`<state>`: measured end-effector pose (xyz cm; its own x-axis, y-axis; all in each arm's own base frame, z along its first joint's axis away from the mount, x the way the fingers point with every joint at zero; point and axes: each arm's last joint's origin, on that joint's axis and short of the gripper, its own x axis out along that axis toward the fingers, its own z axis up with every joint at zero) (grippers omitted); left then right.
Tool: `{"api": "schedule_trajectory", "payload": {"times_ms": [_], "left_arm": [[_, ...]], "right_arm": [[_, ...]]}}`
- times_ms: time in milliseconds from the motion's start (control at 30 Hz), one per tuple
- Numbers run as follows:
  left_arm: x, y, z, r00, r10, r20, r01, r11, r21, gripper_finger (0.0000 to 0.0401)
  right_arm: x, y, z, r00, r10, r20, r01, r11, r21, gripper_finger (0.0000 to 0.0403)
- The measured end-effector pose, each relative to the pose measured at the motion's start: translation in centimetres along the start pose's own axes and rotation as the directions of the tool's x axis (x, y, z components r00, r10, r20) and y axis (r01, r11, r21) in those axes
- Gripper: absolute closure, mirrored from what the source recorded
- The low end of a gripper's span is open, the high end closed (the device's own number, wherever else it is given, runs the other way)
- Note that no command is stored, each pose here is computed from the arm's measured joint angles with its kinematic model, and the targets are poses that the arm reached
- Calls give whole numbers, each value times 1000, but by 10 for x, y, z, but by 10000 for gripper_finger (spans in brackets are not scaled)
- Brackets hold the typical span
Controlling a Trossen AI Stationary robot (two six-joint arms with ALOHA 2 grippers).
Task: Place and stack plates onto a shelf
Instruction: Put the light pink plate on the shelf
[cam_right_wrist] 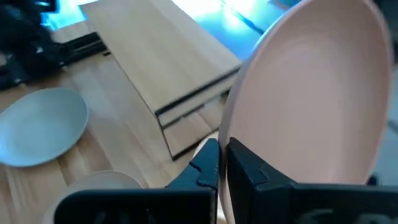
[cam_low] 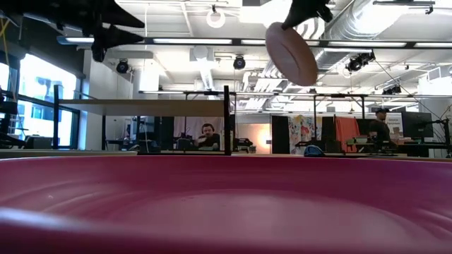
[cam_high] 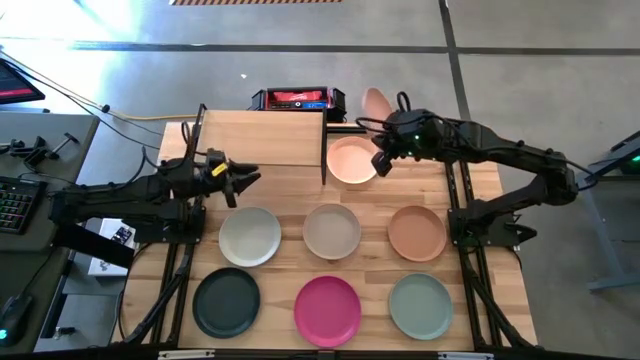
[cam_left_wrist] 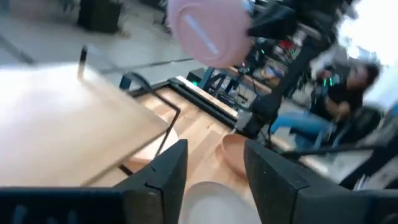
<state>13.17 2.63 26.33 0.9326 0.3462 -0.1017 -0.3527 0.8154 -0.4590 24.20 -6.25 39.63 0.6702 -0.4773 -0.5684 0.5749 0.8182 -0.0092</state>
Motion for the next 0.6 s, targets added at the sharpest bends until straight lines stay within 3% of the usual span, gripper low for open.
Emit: {"api": "schedule_trajectory", "payload": {"times_ms": [133, 267, 433, 533, 600], "left_arm": [[4, 2, 2, 1000, 22, 18, -18, 977, -210, 241], [9, 3, 7, 997, 34, 73, -6, 937, -351, 243], [14, 5, 11, 990, 73, 123, -8, 886, -464, 251], [17, 7, 11, 988, 86, 124, -7, 847, -531, 256], [20, 7, 11, 989, 84, 120, -6, 843, -538, 259]], "right_arm": [[0, 7, 2, 999, 28, 30, -24, 991, -130, 403], [4, 17, 1, 998, 54, 22, -46, 962, -269, 403], [15, 31, -4, 997, 74, -16, -73, 886, -458, 403], [22, 40, -7, 996, 84, -38, -91, 841, -533, 403], [27, 45, -9, 995, 87, -56, -103, 816, -569, 403]]}}
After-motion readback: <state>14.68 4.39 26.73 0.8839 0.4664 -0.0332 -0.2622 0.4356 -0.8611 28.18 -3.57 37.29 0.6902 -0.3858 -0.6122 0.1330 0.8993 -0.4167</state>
